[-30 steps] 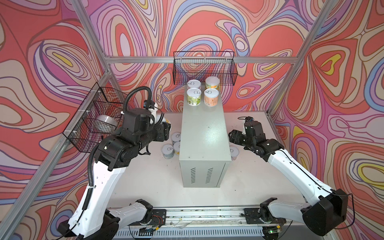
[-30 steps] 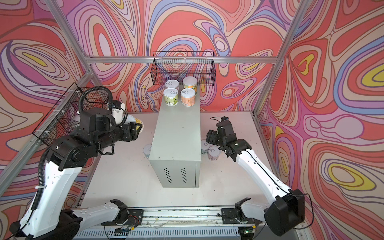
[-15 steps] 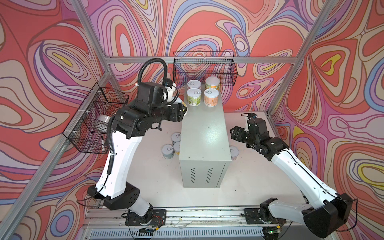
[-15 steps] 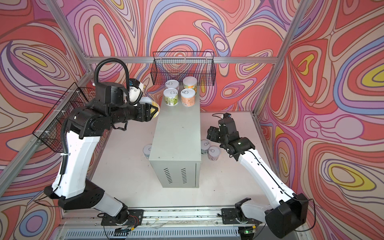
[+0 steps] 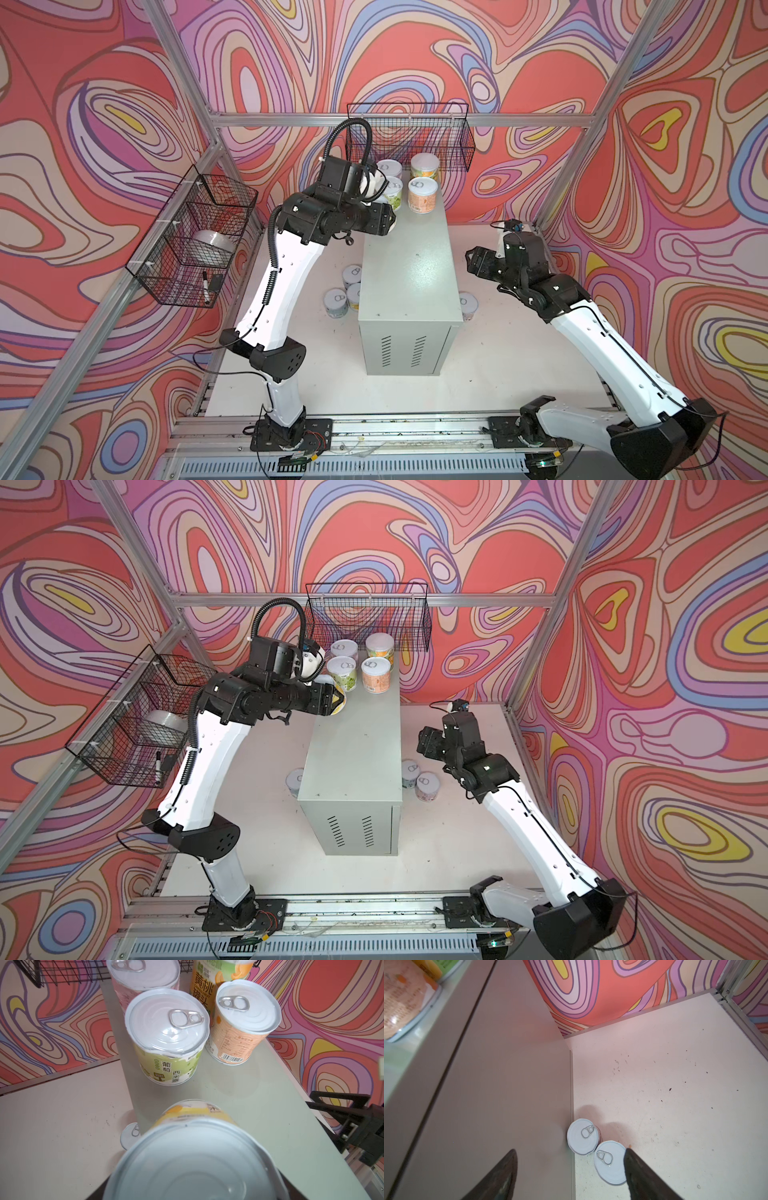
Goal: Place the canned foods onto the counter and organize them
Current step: 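Lift the yellow can with the left gripper up onto the cabinet top, then lower the yellow can onto the cabinet top in front of the grape can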
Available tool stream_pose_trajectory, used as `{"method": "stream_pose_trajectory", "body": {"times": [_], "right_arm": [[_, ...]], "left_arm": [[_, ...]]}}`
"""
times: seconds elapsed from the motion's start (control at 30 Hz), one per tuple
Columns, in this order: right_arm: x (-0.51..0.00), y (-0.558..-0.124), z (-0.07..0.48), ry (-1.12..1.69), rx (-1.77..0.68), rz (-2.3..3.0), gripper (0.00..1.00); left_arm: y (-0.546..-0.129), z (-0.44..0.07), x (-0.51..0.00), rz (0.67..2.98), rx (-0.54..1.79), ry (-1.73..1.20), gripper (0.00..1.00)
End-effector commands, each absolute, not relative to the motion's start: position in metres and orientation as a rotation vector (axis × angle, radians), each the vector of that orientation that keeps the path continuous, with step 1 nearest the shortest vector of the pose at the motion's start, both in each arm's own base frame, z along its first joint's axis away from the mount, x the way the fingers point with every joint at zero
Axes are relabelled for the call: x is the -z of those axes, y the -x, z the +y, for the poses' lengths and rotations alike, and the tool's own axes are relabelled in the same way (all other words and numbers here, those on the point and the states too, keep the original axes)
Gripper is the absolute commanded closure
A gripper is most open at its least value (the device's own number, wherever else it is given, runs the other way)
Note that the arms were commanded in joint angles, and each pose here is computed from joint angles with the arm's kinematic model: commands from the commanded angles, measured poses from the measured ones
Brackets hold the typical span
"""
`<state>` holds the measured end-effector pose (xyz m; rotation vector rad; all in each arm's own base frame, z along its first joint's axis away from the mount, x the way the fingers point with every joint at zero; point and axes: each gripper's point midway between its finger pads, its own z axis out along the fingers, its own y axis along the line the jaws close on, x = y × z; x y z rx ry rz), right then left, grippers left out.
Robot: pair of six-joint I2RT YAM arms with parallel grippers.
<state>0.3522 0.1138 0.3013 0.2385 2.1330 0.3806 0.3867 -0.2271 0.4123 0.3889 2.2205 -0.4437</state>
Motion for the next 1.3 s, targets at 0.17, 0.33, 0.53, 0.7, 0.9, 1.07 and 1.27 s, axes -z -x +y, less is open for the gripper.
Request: {"method": "stream_pose_trajectory", "body": {"times": [0.17,0.33,0.53,0.7,0.9,1.07,1.27], "right_arm": [[-0.309,-0.350,0.108,-0.242,-0.369,2.113,0.17],[-0.308,-0.351,0.109,-0.236,-0.364,2.115,0.18],[-0.303,-0.353,0.109,-0.235,-0.354,2.125,0.17],[-0.300,-0.354,0.109,-0.235,-0.348,2.130,0.17],[-0.303,-0.355,0.111,-0.232,-0.359,2.120,0.17],[-0.306,-0.355,0.113,-0.230,-0.377,2.112,0.17],[-0.312,-0.351,0.113,-0.235,-0.404,2.103,0.18]], "left_arm": [[-0.403,-0.233,-0.420,2.166,0.401,-0.358,1.00],[-0.407,-0.234,-0.414,2.178,0.384,-0.345,0.44],[-0.411,-0.240,-0.413,2.166,0.390,-0.355,0.12],[-0.415,-0.243,-0.413,2.155,0.397,-0.354,0.06],[-0.413,-0.244,-0.433,2.085,0.423,-0.360,0.07],[-0.403,-0.241,-0.461,1.999,0.443,-0.380,0.02],[-0.386,-0.222,-0.484,1.938,0.401,-0.369,0.00]]}}
